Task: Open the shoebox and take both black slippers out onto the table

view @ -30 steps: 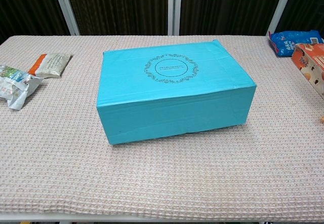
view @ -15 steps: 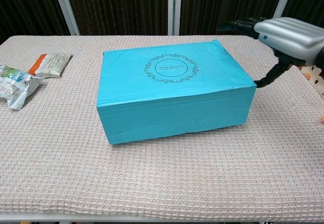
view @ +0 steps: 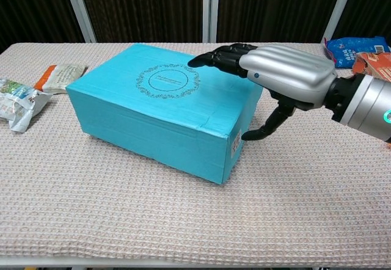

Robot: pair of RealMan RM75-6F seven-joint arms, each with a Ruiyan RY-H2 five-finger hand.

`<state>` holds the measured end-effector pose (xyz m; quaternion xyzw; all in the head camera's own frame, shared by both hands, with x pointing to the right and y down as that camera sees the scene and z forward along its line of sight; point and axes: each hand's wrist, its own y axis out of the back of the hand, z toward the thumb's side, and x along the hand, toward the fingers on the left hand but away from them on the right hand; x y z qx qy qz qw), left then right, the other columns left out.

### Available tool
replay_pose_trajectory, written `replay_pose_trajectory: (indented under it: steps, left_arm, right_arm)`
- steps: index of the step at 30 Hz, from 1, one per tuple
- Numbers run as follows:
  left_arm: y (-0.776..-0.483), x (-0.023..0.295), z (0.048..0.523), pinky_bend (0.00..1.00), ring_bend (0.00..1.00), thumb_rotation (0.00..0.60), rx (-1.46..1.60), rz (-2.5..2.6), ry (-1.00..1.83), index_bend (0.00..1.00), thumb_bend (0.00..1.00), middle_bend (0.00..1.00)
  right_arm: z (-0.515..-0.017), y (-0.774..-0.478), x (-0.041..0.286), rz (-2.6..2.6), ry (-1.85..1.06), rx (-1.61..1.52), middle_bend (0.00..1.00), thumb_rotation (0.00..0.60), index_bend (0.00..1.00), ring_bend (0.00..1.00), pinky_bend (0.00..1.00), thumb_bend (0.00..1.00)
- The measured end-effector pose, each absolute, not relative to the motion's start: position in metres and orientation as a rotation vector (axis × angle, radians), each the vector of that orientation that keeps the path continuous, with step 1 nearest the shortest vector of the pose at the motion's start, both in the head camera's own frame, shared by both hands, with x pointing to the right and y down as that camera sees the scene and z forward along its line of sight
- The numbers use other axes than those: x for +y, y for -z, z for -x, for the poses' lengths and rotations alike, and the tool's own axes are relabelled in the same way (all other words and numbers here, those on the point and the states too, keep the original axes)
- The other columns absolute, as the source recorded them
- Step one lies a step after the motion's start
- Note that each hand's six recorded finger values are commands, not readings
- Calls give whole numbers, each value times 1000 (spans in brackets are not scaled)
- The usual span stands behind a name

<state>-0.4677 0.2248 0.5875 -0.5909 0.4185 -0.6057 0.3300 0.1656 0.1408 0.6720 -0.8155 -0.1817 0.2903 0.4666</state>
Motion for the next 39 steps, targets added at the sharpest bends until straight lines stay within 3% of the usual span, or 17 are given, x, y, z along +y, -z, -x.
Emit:
replay_pose_trajectory:
  steps: [9,17,21,24,29,32,39]
  left_arm:
    - [-588,225,464,109,60,600,1095,1562,1571,168,0,145]
    - [-586,229,470,108,60,600,1111,1555,1599,167,0,145]
    - [-586,230,471,109,60,600,1113,1559,1600,167,0,144]
    - [-586,230,471,109,60,600,1114,1561,1599,167,0,144]
    - [-587,230,472,109,60,600,1116,1563,1603,167,0,145]
    - [-588,230,471,109,60,600,1116,1567,1602,167,0,144]
    - [-587,230,471,109,60,600,1117,1569,1601,167,0,144]
  right_arm:
    - [-208,-680,119,1888,-843,-465,103,600,0,0,0,32]
    - [-201,-708,105,1825,-850,-473,125,600,36,0,0,70]
    - [-193,-716,103,1819,-821,-486,159,600,104,0,0,111]
    - [-188,-719,104,1814,-790,-489,208,600,186,0,0,235]
    - [-186,-718,105,1790,-716,-507,286,600,395,13,0,578]
    - [-187,-718,105,1808,-689,-531,318,600,441,36,0,651]
    - [-189,-718,100,1960,-678,-697,352,600,475,54,0,684]
